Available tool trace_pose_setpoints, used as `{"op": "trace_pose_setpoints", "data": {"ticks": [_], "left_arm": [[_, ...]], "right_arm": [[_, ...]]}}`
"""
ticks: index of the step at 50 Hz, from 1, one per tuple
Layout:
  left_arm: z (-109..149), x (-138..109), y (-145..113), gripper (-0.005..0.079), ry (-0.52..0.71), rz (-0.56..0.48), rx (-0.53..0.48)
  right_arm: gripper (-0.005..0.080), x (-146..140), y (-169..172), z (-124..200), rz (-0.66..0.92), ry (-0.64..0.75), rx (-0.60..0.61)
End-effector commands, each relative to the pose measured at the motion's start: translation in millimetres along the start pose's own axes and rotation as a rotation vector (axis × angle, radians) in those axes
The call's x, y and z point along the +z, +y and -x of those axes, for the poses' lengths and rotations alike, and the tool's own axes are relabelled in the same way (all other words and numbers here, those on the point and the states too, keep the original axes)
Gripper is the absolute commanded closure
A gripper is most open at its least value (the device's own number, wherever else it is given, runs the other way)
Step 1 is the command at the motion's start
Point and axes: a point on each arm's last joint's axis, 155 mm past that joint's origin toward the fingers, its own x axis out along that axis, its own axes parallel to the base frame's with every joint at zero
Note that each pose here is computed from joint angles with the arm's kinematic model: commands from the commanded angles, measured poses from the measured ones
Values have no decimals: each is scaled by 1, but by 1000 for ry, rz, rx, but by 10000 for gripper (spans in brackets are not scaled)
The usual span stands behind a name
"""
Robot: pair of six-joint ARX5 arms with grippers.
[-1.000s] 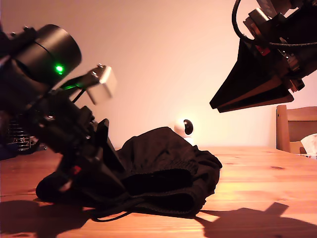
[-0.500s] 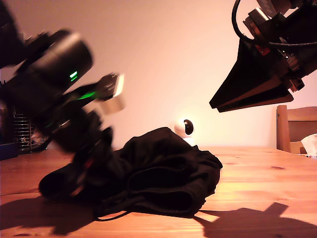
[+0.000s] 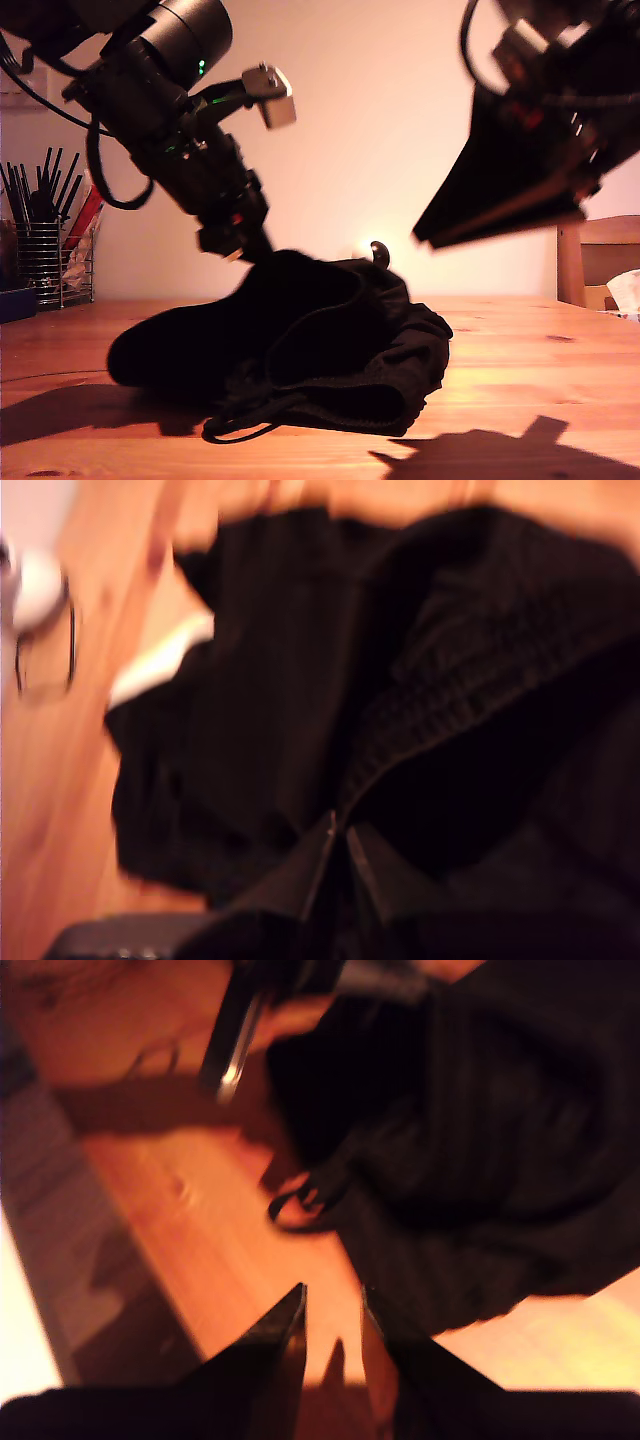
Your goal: Fold the shorts in front of you. After folding it, place it to the right side.
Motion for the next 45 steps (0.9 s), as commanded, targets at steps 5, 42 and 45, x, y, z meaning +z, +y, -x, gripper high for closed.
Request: {"op": "trace_pose_setpoints", "data": {"ticks": [5,42,45], "left_arm": [[11,4,20,764,27,35,64],[10,-11,-25,354,31,11,-179],[12,0,-41,347,-9,-26,-234]], "right_arm": [[592,2,5,-9,33,13,10],[585,-4,10,-29,40,35,28],[585,-4,9,-29,41,35,26]]}}
